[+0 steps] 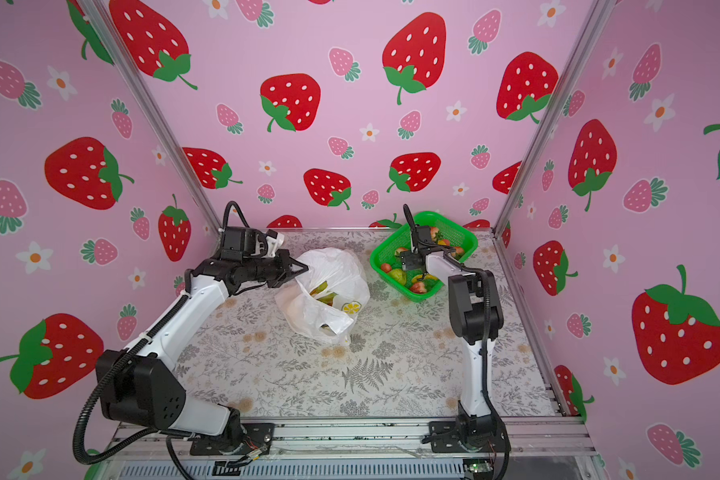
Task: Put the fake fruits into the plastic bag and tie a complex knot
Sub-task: 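Reach the right gripper into the basket and grasp a green pear, then carry the green pear into the bag held open by the left gripper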
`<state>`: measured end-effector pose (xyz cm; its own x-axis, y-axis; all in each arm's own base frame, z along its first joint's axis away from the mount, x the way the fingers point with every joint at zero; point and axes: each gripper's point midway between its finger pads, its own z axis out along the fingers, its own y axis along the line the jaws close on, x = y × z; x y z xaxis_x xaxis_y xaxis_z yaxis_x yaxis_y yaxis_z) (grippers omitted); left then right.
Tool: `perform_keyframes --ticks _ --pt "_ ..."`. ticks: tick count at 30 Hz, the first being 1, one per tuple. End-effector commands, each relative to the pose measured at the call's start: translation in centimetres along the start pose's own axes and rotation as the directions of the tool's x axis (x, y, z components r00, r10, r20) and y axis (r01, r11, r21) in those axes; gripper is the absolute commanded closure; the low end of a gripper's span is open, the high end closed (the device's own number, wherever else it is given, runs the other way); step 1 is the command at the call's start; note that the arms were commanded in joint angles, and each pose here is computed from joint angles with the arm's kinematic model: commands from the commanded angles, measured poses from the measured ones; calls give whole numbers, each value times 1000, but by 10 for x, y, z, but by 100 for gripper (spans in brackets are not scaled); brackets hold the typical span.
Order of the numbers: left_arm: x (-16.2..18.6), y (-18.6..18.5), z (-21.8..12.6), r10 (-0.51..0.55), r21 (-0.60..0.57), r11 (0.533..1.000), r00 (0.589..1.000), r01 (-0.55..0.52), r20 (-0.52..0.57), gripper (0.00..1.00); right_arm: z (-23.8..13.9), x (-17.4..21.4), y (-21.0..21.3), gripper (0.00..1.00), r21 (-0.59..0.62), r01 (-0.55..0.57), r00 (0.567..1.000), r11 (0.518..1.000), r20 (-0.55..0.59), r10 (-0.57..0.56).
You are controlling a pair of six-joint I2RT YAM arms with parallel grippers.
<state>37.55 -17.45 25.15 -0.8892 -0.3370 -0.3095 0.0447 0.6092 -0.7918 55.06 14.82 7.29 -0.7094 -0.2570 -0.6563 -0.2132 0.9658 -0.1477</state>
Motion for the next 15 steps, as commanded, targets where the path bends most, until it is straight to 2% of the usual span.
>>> perform_keyframes --ticks 1,12,15 --pt "1 -10 -4 14 33 999 1000 -14 4 100 7 7 -8 15 47 40 998 998 -47 -38" --pt "1 -9 -3 11 34 999 1000 -11 2 100 30 12 -12 22 92 82 993 992 -87 -74" --pt "1 -8 -2 10 33 999 1000 -10 2 100 33 11 -11 27 85 85 993 993 -89 -77"
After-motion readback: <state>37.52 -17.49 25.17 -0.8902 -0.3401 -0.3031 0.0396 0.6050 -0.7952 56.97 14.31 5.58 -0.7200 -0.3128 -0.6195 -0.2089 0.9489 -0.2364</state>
